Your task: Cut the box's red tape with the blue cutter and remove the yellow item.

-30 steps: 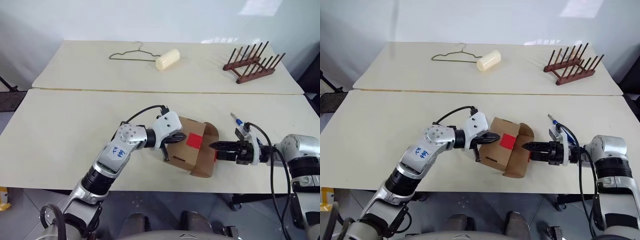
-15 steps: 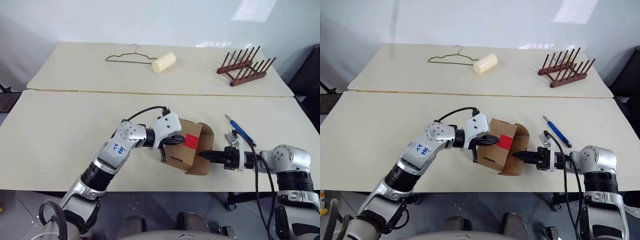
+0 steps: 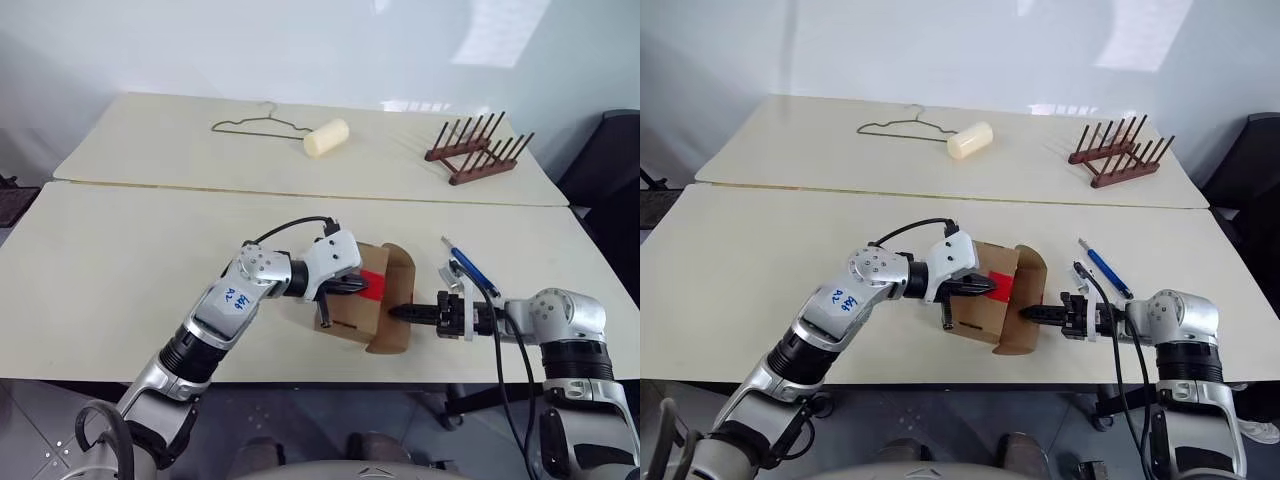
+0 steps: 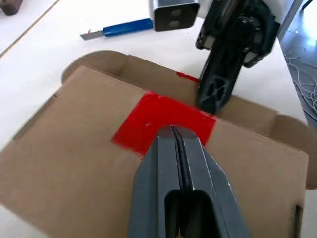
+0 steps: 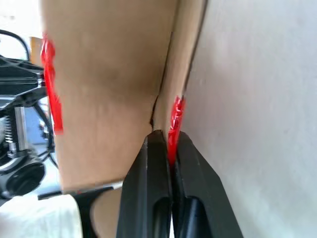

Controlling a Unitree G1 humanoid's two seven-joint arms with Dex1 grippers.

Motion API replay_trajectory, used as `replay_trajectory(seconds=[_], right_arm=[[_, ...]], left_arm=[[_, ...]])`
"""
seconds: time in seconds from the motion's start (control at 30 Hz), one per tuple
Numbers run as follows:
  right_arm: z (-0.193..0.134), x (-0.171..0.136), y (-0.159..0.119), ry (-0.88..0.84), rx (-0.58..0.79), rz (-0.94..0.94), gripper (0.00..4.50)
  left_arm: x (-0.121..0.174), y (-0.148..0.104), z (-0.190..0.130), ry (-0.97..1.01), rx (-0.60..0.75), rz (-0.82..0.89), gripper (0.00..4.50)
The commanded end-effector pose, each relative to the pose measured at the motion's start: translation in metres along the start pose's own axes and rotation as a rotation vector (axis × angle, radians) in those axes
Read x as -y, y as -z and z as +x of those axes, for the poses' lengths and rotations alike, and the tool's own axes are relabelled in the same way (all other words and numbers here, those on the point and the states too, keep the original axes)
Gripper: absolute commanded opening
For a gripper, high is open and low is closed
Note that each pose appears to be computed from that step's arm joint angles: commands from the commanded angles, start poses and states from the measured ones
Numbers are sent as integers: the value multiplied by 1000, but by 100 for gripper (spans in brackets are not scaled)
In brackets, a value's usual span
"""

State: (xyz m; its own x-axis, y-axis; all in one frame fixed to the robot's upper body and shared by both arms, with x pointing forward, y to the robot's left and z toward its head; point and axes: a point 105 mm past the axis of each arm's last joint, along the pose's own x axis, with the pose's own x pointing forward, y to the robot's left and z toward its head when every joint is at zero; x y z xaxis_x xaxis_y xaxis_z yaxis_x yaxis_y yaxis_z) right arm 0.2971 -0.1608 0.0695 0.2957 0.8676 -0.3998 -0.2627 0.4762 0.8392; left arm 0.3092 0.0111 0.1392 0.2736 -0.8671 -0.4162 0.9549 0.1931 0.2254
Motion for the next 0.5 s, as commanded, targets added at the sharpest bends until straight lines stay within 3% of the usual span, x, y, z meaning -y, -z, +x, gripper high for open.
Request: replay_trajectory(seconds=[0.03, 0.3, 0.5], right_arm=[[-3, 34, 20, 198, -83, 74, 3], [-6, 26, 0, 260, -78, 35, 3], [-31, 16, -28, 322, -36, -18, 3]], left_arm=[[4, -7, 2, 11, 25, 18, 0], [5, -8, 5, 10, 34, 14, 0], [6, -9, 10, 10, 47, 8, 0]])
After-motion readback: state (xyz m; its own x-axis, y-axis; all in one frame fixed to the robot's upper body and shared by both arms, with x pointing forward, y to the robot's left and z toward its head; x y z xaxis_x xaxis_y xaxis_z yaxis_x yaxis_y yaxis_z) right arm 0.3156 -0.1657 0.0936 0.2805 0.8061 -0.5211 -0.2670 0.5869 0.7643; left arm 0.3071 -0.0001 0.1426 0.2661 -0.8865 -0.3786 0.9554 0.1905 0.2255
